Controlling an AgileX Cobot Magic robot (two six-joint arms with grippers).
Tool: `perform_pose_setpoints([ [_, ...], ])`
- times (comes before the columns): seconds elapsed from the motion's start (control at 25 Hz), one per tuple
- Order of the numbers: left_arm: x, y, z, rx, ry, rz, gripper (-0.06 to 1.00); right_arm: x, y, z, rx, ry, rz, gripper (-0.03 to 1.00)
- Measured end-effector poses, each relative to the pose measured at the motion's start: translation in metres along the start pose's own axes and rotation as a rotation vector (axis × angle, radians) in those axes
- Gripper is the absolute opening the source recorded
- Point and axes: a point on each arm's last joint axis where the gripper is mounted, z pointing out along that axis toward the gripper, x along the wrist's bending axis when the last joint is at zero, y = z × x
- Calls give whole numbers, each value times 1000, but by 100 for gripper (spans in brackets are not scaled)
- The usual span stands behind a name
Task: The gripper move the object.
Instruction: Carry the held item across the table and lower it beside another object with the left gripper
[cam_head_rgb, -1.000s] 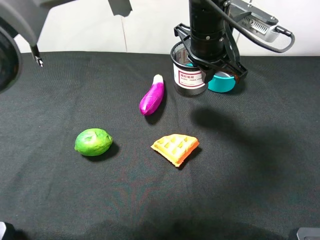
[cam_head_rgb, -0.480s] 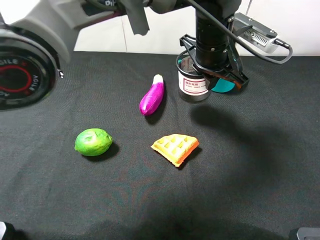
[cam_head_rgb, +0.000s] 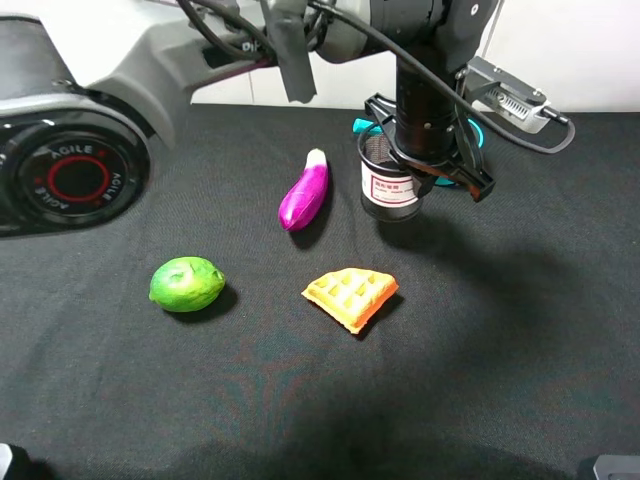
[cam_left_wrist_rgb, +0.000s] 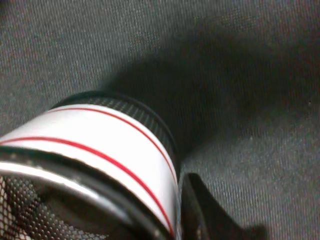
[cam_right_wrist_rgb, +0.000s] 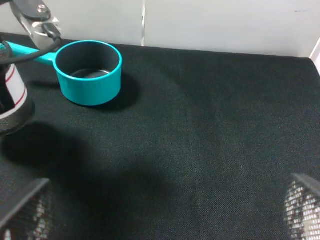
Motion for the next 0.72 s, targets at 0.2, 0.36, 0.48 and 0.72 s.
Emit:
perform_pose_setpoints([
  [0.2,0,3,6,-28,-3,-2,11,0,0,0,0,0,0,69],
  [0.36,1,4,11,-32,-1,-2,11,0,0,0,0,1,1,69],
  [0.48,5,5,14,-51,1,6,11,0,0,0,0,1,1,69],
  [0.72,14,6,18,-57,8,-10,11,0,0,0,0,1,1,69],
])
